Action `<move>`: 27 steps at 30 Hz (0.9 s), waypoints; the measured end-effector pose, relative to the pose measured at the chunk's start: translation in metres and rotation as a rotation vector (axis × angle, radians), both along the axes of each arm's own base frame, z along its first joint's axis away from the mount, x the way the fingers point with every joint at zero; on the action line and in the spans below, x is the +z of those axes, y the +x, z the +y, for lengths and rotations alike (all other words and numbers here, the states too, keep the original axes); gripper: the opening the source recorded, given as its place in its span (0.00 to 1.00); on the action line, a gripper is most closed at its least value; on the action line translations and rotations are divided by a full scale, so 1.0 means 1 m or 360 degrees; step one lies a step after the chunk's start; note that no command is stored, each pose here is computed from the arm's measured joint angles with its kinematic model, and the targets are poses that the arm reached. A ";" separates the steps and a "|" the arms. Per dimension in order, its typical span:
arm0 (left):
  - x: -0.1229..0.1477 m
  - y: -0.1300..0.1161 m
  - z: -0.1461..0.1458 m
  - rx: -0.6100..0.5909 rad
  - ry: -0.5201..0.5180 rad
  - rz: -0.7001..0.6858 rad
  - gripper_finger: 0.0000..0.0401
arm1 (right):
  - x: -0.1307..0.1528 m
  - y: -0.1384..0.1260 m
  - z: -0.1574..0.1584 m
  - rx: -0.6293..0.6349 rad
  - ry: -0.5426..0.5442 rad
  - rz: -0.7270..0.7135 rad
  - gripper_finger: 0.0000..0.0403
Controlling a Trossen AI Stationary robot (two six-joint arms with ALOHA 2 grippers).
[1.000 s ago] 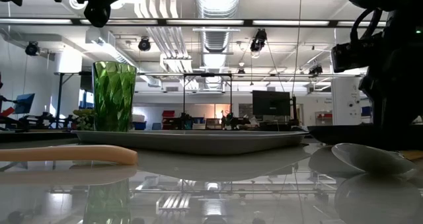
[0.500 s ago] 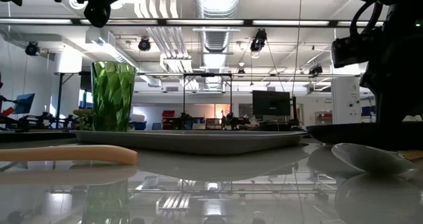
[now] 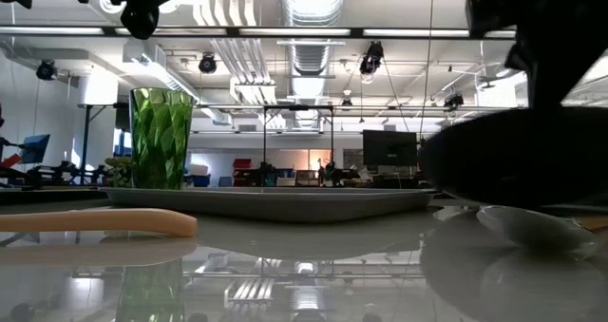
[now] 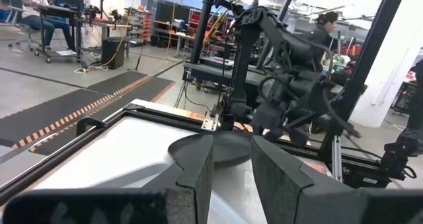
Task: Pick and place plate/cup/fork/spoon on tray
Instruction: Put the black plate on the gray tray
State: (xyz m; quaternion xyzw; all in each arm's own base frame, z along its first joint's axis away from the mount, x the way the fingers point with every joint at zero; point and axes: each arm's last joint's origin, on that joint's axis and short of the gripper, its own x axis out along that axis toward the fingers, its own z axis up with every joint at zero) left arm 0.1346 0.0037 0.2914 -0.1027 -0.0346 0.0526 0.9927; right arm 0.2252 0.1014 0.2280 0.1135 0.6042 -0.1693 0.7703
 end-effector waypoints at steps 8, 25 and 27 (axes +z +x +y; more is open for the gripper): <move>0.000 0.000 0.000 0.0000 0.0000 0.0004 0.21 | 0.030 0.010 -0.001 -0.0001 -0.0049 -0.0126 0.02; 0.000 0.000 0.000 0.0000 0.0000 -0.0002 0.21 | 0.039 0.026 -0.003 0.0095 -0.0259 -0.0405 0.02; 0.000 0.000 0.000 0.0000 0.0000 -0.0002 0.21 | 0.038 0.031 -0.005 0.0113 -0.0296 -0.0428 0.02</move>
